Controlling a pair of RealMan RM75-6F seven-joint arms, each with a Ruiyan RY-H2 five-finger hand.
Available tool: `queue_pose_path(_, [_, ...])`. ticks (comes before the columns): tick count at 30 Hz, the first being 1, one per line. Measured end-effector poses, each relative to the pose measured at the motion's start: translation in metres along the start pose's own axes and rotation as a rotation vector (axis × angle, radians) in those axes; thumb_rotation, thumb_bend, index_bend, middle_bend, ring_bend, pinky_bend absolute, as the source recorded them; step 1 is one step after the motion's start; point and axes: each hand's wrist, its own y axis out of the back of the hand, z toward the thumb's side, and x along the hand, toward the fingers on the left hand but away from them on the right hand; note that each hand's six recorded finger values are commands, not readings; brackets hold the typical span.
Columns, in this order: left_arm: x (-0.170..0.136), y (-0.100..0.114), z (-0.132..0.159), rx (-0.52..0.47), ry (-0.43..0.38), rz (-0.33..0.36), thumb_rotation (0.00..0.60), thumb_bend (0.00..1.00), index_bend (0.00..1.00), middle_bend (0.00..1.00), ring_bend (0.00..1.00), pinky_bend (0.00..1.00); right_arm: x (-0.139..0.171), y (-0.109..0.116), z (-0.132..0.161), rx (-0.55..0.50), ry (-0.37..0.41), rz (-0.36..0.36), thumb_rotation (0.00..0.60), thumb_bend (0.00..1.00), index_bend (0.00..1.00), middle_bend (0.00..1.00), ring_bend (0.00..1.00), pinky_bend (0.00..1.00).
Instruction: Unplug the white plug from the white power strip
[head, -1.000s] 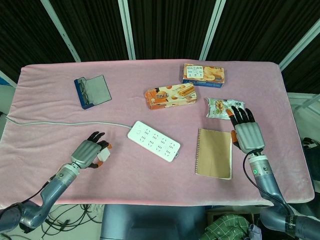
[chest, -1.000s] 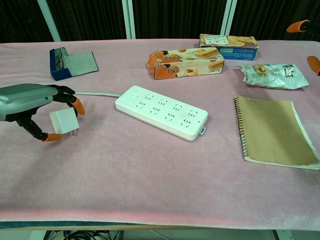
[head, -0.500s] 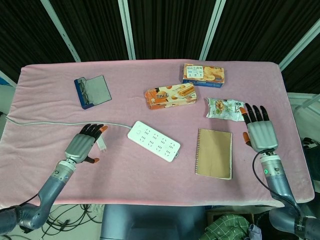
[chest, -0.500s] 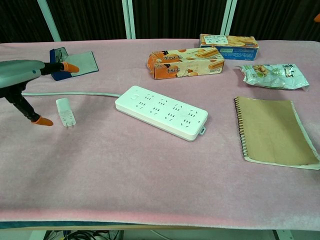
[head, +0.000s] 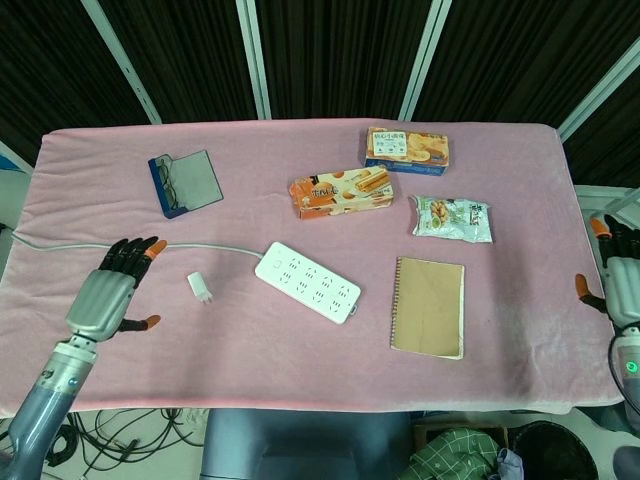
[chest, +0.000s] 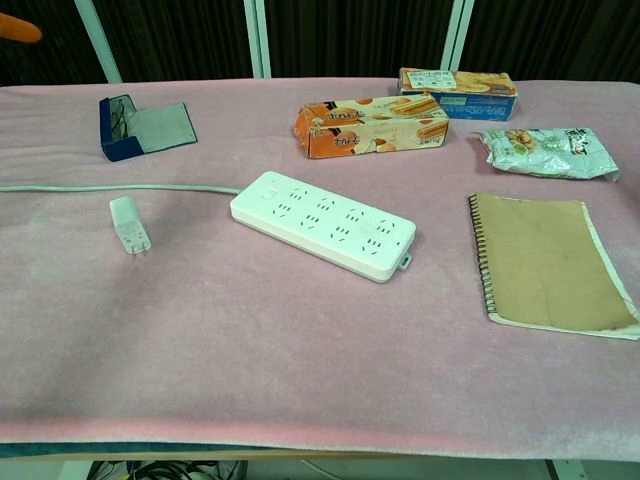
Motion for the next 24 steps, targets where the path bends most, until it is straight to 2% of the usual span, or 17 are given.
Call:
queue_pose_path(7, [-0.061, -0.007, -0.030, -0.064, 0.088, 0.024, 0.600, 0.08, 0.00, 0.04, 0.00, 0.00, 0.066, -0.002, -0.020, -0.013, 0.001, -0.004, 0.600, 0.34, 0.00, 0.00, 0.03, 0.05])
queue_pose_path(13, [-0.086, -0.016, -0.039, -0.097, 0.102, 0.033, 0.600, 0.08, 0.00, 0.04, 0.00, 0.00, 0.110, -0.011, 0.006, -0.064, 0.076, -0.002, 0.600, 0.31, 0.00, 0.00, 0.02, 0.05])
queue_pose_path(20, [-0.096, -0.019, -0.034, -0.095, 0.088, 0.071, 0.600, 0.09, 0.00, 0.03, 0.00, 0.00, 0.138, -0.035, 0.043, 0.011, 0.168, 0.053, 0.600, 0.30, 0.00, 0.00, 0.01, 0.05])
queue_pose_path(24, [-0.105, -0.018, -0.036, -0.079, 0.130, 0.068, 0.600, 0.09, 0.00, 0.03, 0.00, 0.00, 0.143, -0.049, 0.056, 0.031, 0.188, 0.077, 0.600, 0.30, 0.00, 0.00, 0.01, 0.05])
